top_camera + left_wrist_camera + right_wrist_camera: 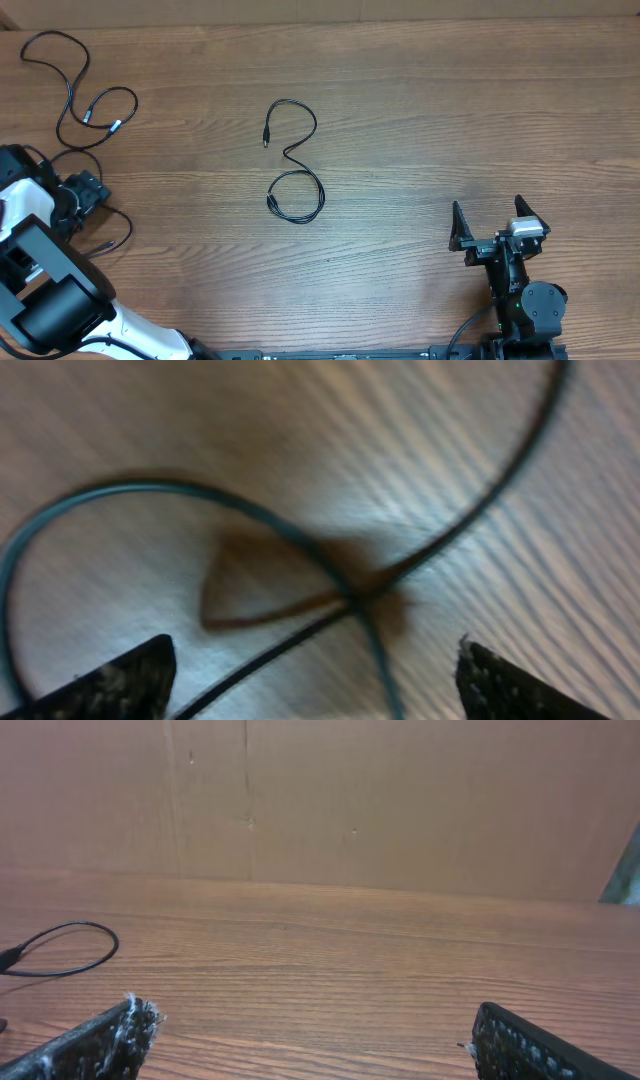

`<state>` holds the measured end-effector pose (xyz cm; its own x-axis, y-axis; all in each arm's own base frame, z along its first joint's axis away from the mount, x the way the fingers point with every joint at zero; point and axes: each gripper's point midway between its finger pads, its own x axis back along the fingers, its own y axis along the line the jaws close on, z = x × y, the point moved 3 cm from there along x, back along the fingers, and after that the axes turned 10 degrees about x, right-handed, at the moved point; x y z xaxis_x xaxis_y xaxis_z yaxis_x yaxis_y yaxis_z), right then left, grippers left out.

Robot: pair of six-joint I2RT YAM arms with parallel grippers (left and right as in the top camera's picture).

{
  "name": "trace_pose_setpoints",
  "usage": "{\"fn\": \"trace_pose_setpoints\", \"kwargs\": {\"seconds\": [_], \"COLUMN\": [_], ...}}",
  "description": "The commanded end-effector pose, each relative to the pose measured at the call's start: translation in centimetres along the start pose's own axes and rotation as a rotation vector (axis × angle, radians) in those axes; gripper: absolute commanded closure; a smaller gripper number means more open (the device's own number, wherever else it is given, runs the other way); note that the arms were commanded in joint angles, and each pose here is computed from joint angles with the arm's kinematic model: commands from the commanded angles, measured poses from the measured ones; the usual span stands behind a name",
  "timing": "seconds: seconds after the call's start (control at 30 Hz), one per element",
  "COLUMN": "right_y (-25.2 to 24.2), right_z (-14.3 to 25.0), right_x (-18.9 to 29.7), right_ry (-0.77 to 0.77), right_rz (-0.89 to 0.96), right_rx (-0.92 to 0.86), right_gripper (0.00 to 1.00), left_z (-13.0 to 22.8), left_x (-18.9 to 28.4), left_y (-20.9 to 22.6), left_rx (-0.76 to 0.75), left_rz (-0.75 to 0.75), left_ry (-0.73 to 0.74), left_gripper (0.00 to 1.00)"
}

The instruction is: Untangle cables

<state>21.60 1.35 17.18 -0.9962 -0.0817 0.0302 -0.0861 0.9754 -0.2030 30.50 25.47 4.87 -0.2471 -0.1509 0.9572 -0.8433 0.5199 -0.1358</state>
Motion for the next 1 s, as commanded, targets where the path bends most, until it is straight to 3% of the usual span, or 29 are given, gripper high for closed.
{"fn": "trace_pose_setpoints", "kwargs": {"seconds": [0.0, 0.17, 0.3, 0.5, 0.57, 0.6, 0.7, 0.9, 0.97], "right_y": [-0.2, -0.2, -0.2, -0.2, -0.2, -0.2, -0.2, -0.2, -0.2], "right_z": [0.2, 0.2, 0.2, 0.2, 0.2, 0.2, 0.2, 0.2, 0.2], "right_x": [0.0, 0.0, 0.0, 0.0, 0.0, 0.0, 0.0, 0.0, 0.0], "right_ry": [-0.001, -0.001, -0.001, -0.001, -0.001, 0.000, 0.000, -0.001, -0.001], "right_rz": [0.017, 0.017, 0.017, 0.017, 0.017, 0.017, 0.017, 0.017, 0.017], "right_rx": [0.001, 0.001, 0.001, 0.001, 0.001, 0.001, 0.001, 0.001, 0.001], "right_gripper": [0.00, 0.00, 0.00, 0.00, 0.00, 0.00, 0.00, 0.00, 0.00], "left_z": [0.5, 0.2, 0.7, 1.7, 2.1, 2.2, 2.3, 1.8, 1.5], "left_x": [-0.3, -0.4, -0.8, -2.7, -3.4, -3.6, -4.0, -4.0, -3.9], "left_y": [-1.4, 0.2, 0.3, 0.7, 0.9, 1.0, 1.1, 0.9, 0.8], "left_rx": [-0.089, -0.122, -0.122, -0.121, -0.121, -0.120, -0.077, 0.066, 0.090], "left_rz": [0.053, -0.066, -0.064, -0.080, -0.087, -0.089, -0.095, -0.092, -0.089], "left_ry": [0.005, -0.023, -0.013, 0.039, 0.060, 0.065, 0.066, 0.042, 0.033], "left_gripper": [0.15, 0.15, 0.16, 0.25, 0.37, 0.52, 0.76, 0.96, 0.96]}}
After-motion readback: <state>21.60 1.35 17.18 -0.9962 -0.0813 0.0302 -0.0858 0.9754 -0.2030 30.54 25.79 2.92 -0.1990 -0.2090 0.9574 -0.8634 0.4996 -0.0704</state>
